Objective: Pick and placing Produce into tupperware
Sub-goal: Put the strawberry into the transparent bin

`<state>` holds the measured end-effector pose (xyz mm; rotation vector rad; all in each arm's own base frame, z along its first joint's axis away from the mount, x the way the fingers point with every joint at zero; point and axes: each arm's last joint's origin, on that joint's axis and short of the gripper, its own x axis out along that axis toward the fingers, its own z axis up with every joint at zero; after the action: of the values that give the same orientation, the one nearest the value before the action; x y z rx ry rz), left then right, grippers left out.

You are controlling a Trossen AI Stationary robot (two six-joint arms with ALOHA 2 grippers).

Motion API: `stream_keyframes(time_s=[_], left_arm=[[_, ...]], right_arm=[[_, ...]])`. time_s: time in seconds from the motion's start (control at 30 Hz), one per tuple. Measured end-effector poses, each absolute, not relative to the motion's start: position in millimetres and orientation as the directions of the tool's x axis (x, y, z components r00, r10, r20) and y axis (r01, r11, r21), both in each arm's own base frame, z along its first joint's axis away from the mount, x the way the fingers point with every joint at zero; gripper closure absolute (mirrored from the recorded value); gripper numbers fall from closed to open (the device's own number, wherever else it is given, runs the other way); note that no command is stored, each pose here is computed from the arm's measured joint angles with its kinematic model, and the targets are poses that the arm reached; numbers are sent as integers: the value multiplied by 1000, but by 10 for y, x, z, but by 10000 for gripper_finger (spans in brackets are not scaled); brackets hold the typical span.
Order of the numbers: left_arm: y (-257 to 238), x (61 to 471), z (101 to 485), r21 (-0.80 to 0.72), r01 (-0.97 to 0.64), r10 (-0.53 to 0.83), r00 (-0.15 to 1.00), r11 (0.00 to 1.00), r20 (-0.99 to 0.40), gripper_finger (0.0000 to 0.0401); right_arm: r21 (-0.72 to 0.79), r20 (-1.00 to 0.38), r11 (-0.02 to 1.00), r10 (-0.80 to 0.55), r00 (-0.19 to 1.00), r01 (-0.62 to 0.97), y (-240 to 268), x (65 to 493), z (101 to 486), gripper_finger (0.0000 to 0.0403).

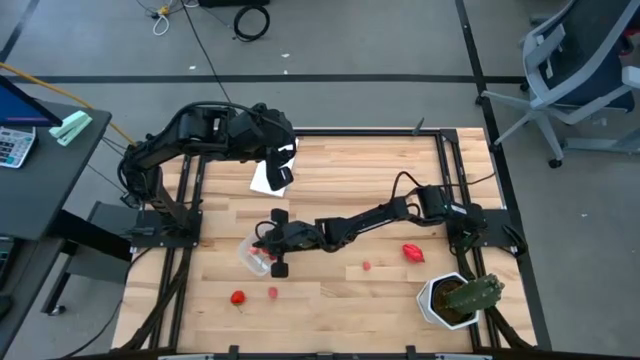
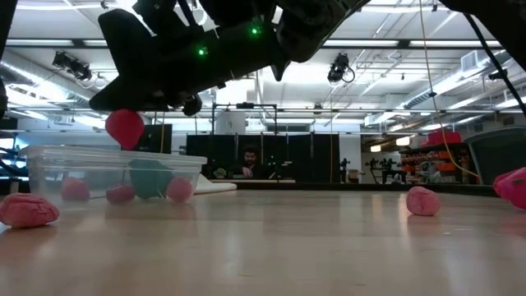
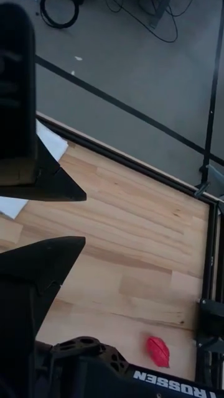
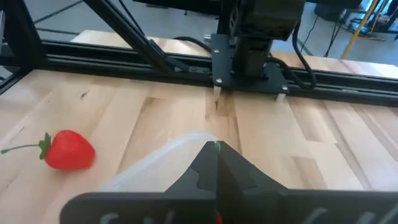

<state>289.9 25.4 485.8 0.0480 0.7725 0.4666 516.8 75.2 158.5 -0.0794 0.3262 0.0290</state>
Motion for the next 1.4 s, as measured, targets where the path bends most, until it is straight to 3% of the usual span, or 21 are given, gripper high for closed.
stream_keyframes(time_s=[0.5, 0.93, 1.13, 1.27, 1.4], left_arm=[[254, 2899, 4857, 177, -419, 423, 619, 891, -661, 294], [252, 2875, 4834, 189, -409, 419, 597, 893, -684, 294], [173, 2804, 4677, 216, -185, 282, 517, 959, -808, 294], [18, 2790, 4555, 160, -48, 163, 487, 986, -858, 293], [-171, 2856, 4288, 154, 26, 131, 398, 988, -908, 293]], right_arm=[[-52, -443, 998, 4, 897, -30, 740, 5120, 1466, 390], [-66, -519, 997, -6, 855, -33, 713, 5074, 1427, 327], [-86, -599, 995, -4, 801, -59, 742, 4864, 1874, 296], [-83, -735, 993, -2, 678, -87, 822, 4518, 2219, 289], [-32, -807, 999, -10, 591, -27, 894, 4087, 2680, 291]])
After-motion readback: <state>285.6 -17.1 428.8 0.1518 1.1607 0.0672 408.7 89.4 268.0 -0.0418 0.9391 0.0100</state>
